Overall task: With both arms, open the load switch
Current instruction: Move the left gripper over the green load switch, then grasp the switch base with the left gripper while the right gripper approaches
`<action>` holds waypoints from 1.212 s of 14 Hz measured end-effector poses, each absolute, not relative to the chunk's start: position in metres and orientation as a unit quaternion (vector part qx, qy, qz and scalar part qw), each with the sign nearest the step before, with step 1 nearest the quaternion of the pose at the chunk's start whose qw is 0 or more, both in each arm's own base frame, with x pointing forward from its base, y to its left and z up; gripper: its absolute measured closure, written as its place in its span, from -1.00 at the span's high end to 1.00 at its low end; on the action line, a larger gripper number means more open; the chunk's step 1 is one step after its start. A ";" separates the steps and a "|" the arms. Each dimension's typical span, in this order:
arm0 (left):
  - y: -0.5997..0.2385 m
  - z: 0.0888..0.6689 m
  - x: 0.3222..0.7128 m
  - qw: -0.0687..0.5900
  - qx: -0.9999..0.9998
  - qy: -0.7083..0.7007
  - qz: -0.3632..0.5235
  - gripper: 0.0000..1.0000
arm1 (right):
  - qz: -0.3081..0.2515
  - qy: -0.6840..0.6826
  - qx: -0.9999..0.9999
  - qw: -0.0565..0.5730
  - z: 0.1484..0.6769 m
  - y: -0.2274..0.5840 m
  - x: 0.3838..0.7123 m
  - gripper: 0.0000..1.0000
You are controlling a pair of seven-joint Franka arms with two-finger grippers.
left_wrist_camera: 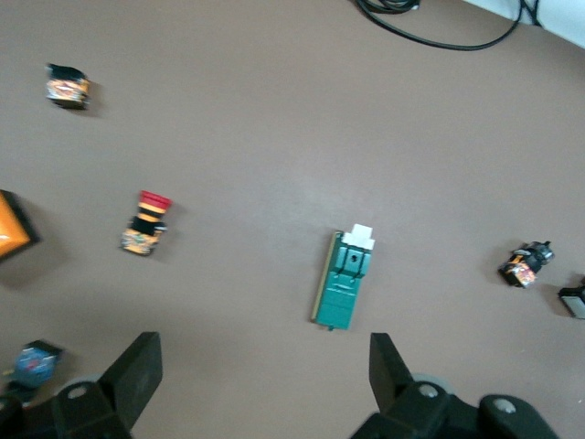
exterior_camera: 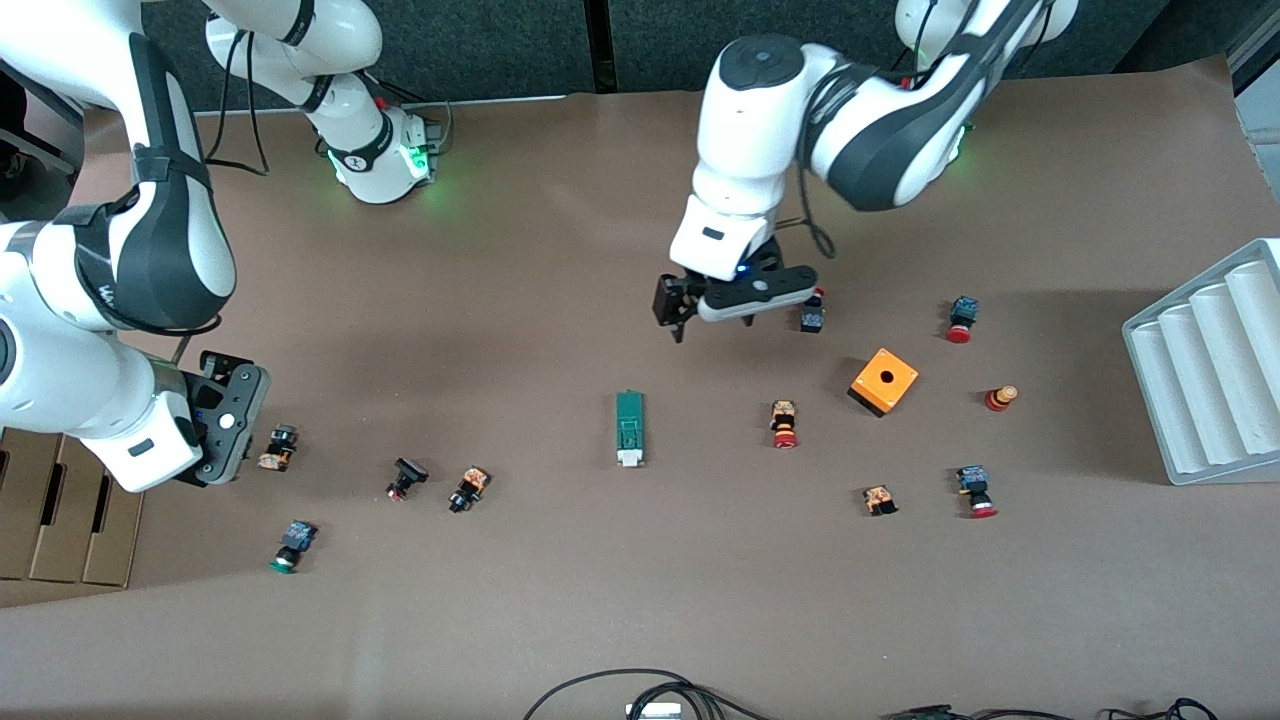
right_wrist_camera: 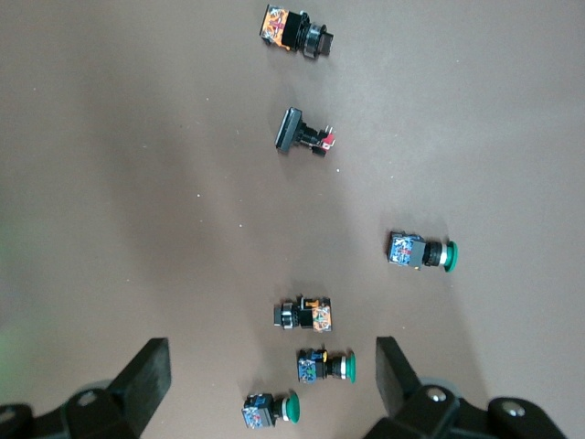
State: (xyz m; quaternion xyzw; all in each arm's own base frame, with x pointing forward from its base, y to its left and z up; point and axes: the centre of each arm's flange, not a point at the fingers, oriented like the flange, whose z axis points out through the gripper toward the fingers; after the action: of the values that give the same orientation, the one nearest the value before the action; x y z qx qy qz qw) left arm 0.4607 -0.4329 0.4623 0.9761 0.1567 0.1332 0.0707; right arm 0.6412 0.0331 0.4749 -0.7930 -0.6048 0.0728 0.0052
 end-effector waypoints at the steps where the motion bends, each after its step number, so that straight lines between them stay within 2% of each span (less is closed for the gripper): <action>1: -0.440 0.449 0.451 0.074 0.975 0.155 0.144 1.00 | 0.073 -0.605 -0.793 0.005 0.475 0.033 0.641 1.00; 6: -0.490 0.400 0.391 0.063 0.962 0.172 0.204 1.00 | 0.072 -0.619 -0.782 0.006 0.475 0.042 0.641 1.00; 13: -0.529 0.310 0.340 0.038 0.947 0.164 0.274 1.00 | 0.072 -0.634 -0.769 0.010 0.472 0.050 0.641 1.00; 17: -0.540 0.280 0.322 0.030 0.943 0.156 0.291 1.00 | 0.066 -0.637 -0.767 0.027 0.467 0.058 0.641 1.00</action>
State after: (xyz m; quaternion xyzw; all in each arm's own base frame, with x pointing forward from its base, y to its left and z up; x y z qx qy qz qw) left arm 0.3219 -0.5405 0.2802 0.9433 0.1560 0.2914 0.0297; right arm 0.6413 0.0583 0.4667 -0.7673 -0.6373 0.0660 0.0266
